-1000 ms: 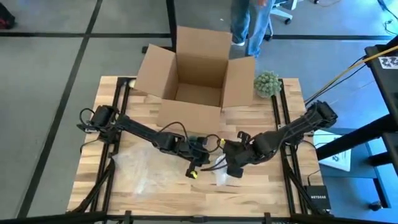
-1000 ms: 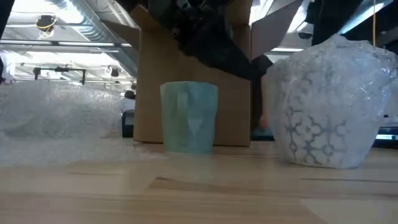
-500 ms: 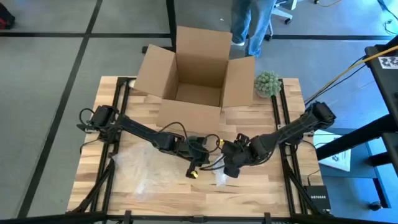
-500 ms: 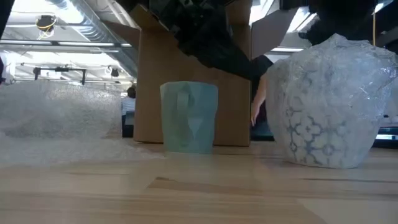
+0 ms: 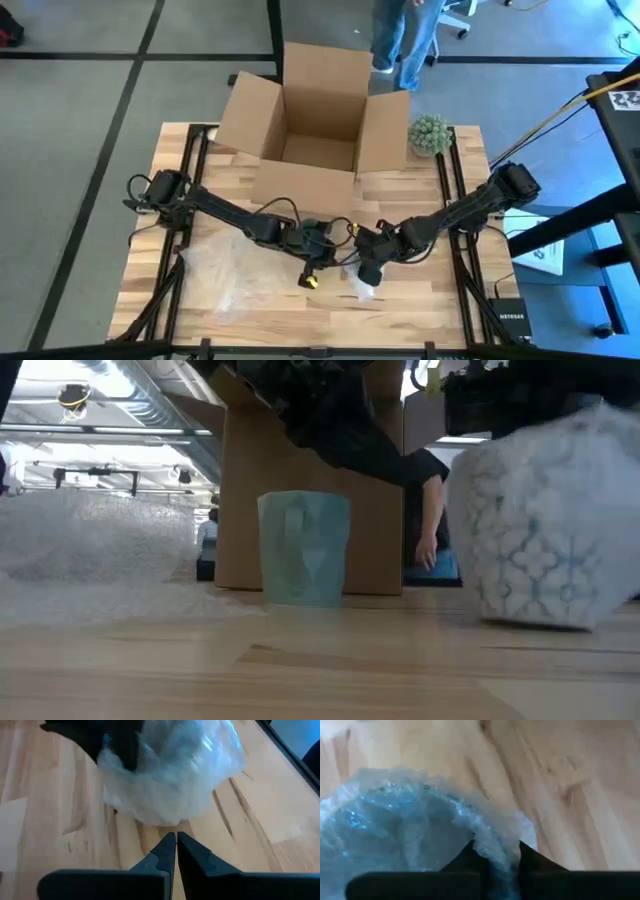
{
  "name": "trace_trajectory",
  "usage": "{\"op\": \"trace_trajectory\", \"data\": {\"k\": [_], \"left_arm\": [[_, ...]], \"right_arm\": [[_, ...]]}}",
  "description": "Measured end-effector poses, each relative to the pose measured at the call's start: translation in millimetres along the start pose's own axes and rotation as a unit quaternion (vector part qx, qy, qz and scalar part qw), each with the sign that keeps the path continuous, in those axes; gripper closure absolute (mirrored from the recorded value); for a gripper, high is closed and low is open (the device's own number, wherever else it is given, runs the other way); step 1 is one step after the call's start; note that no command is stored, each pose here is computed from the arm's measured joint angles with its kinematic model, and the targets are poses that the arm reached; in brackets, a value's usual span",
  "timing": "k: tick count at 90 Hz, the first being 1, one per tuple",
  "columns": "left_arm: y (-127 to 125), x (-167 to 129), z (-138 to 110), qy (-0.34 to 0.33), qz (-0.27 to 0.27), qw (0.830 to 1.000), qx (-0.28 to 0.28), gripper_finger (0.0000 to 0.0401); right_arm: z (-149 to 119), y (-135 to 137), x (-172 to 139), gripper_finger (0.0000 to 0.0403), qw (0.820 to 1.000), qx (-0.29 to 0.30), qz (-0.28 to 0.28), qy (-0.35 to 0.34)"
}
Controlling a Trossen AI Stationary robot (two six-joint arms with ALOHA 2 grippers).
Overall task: Wrap mug
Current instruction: Put the white mug into the brown box
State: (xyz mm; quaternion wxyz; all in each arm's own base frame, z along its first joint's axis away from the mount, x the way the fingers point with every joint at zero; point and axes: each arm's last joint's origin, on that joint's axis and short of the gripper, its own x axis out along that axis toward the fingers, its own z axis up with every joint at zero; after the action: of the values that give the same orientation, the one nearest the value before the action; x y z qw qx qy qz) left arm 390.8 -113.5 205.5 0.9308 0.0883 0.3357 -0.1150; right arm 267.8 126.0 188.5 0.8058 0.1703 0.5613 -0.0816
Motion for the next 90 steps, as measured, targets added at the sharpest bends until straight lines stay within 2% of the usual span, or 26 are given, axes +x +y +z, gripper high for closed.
{"op": "trace_trajectory", "data": {"k": [9,18,25,41,52,59,71,80,90], "left_arm": [[-5,-10,4,0.0,-0.003,1.0,0.006,0.0401],[-9,-26,9,0.003,0.016,1.0,0.012,0.0401],[-10,-39,13,0.002,0.037,0.999,0.018,0.0401],[-10,-79,26,-0.017,0.061,0.998,0.024,0.0401],[-7,-111,30,-0.02,0.068,0.997,0.015,0.0401],[-4,-133,30,-0.02,0.073,0.997,0.009,0.0401],[0,-165,29,-0.024,0.08,0.996,-0.009,0.0401],[2,-185,30,-0.044,0.08,0.996,-0.021,0.0401],[0,-202,30,-0.059,0.074,0.995,-0.03,0.0401]], "right_arm": [[-1,13,-17,0.0377,0.999,-0.043,0.03,0.009],[4,31,-51,0.0391,0.993,-0.088,0.074,-0.028],[8,40,-72,0.0392,0.987,-0.122,0.088,-0.055],[29,56,-135,0.0393,0.959,-0.193,0.105,-0.179],[47,57,-170,0.0394,0.932,-0.244,0.049,-0.262],[62,52,-192,0.0394,0.915,-0.249,-0.001,-0.317],[92,30,-226,0.0394,0.885,-0.214,-0.111,-0.398],[114,11,-239,0.0394,0.873,-0.199,-0.136,-0.424],[136,-14,-250,0.0394,0.86,-0.153,-0.17,-0.456]]}}
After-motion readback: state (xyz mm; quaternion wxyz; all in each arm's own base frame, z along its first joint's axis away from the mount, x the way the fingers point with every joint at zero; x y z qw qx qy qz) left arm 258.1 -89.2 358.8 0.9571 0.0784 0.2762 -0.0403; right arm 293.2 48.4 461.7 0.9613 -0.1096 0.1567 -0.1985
